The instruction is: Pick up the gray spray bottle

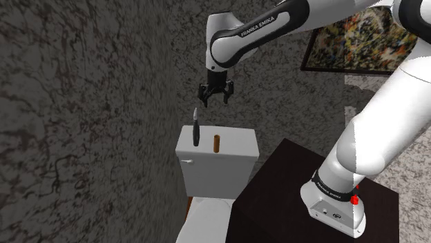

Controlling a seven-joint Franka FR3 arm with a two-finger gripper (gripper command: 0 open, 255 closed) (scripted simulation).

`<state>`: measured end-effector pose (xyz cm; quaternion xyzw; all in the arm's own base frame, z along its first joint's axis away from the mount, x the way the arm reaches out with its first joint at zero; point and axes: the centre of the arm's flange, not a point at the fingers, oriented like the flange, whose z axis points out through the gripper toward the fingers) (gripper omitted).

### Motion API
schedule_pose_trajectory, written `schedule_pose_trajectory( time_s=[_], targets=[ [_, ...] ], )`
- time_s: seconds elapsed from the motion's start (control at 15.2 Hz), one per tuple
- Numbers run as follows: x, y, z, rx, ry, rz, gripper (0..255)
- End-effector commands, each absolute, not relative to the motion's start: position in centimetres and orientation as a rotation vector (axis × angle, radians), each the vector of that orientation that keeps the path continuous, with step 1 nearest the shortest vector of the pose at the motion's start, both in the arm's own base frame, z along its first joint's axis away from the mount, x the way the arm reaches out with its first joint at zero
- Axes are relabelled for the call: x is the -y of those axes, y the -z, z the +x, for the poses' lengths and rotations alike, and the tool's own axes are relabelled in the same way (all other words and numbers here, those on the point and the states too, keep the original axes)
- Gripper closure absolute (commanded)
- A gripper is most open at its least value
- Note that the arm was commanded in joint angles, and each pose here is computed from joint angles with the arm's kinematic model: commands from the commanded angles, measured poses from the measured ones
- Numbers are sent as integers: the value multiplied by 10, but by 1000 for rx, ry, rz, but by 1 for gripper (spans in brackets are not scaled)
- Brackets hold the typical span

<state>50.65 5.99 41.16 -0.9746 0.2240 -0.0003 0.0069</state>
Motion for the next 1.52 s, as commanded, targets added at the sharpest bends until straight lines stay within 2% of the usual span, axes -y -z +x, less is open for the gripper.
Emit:
schedule_pose_trajectory(
  time_s=[0.0, 0.99, 1.45],
  targets=[
    [-59, -393, 529, -770, 8, -3036, 0],
    [-25, -278, 682, -1258, 53, -2904, 0],
    [-22, -241, 689, -1281, 55, -2896, 0]
  ],
)
